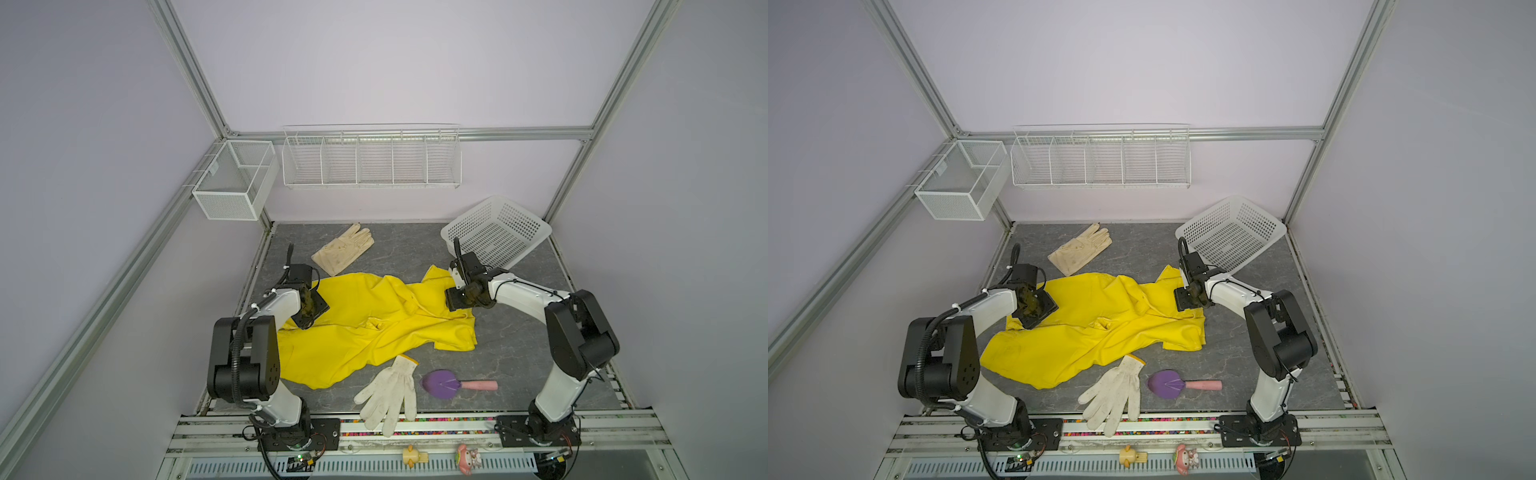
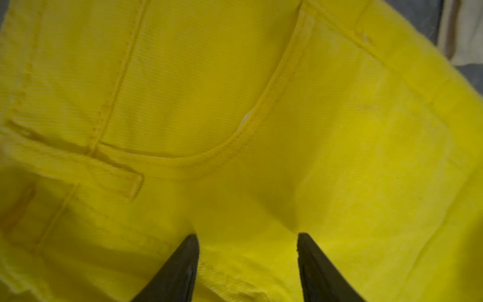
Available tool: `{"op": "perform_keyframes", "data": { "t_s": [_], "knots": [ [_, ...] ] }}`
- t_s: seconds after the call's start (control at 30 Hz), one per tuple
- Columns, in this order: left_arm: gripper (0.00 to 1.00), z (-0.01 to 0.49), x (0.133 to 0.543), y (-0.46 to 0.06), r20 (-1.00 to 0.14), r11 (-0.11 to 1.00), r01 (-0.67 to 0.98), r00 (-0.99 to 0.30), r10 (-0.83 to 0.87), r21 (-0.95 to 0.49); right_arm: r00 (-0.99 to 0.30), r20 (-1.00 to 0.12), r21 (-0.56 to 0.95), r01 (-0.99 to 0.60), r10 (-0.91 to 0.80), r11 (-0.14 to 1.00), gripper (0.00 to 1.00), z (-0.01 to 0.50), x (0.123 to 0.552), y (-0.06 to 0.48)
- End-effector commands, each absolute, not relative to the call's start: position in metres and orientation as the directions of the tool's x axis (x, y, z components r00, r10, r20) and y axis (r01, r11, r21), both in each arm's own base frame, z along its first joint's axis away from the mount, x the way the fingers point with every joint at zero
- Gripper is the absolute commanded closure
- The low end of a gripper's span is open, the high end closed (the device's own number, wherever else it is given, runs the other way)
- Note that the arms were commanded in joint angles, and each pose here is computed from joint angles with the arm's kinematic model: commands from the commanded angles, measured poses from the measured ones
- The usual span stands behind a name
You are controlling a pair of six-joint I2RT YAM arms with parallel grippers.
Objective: Fold and stack the trousers
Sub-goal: Flatten out the trousers at the center of the table.
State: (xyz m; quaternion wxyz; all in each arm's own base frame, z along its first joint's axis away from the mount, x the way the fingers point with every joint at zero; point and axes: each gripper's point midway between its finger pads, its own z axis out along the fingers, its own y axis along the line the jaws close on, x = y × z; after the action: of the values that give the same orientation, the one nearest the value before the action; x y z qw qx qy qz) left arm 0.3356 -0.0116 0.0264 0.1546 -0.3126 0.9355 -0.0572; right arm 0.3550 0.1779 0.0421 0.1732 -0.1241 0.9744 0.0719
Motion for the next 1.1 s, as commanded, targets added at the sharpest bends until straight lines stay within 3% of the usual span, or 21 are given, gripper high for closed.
{"op": "perform_keyframes", "data": {
  "t_s": [0.0,0.07,0.13,0.3,0.47,0.63,0.73,0.83,0.9,1.07],
  "knots": [
    [0.41,0.018,0.337,-0.007,-0.264,0.809,-0.563,-0.765,-0.587,-0.166,-0.925,-0.319,0.122,-0.255,-0.205,0.959,0.64,0.036,0.339,0.178],
    [0.41,0.013,0.336,-0.003,-0.260,0.814,-0.565,-0.772,-0.580,-0.136,-0.906,-0.361,0.118,-0.279,-0.220,0.953,0.82,0.056,0.337,0.179],
    [0.41,0.012,0.336,0.000,-0.262,0.820,-0.561,-0.779,-0.569,-0.112,-0.885,-0.399,0.103,-0.302,-0.238,0.948,0.88,0.079,0.332,0.178],
    [0.45,0.015,0.348,0.007,-0.280,0.835,-0.546,-0.793,-0.541,-0.065,-0.836,-0.450,0.053,-0.376,-0.314,0.925,0.90,0.126,0.302,0.178],
    [0.45,0.021,0.354,0.019,-0.299,0.842,-0.540,-0.804,-0.514,0.006,-0.677,-0.542,-0.071,-0.554,-0.498,0.830,0.89,0.162,0.262,0.212],
    [0.45,0.024,0.360,0.033,-0.311,0.855,-0.512,-0.828,-0.466,0.083,-0.465,-0.518,-0.115,-0.794,-0.718,0.597,0.77,0.139,0.221,0.279],
    [0.45,0.025,0.363,0.037,-0.311,0.856,-0.508,-0.833,-0.458,0.099,-0.383,-0.552,-0.021,-0.882,-0.740,0.471,0.64,0.139,0.198,0.323],
    [0.45,0.036,0.369,0.035,-0.325,0.859,-0.506,-0.827,-0.458,0.077,-0.424,-0.559,0.041,-0.872,-0.713,0.487,0.45,0.148,0.201,0.329],
    [0.44,0.047,0.372,0.030,-0.329,0.863,-0.504,-0.822,-0.465,0.042,-0.469,-0.568,0.070,-0.846,-0.677,0.528,0.38,0.157,0.209,0.317],
    [0.41,0.073,0.366,0.011,-0.324,0.865,-0.496,-0.809,-0.490,-0.069,-0.457,-0.546,-0.038,-0.824,-0.702,0.565,0.21,0.167,0.219,0.250]
  ]
}}
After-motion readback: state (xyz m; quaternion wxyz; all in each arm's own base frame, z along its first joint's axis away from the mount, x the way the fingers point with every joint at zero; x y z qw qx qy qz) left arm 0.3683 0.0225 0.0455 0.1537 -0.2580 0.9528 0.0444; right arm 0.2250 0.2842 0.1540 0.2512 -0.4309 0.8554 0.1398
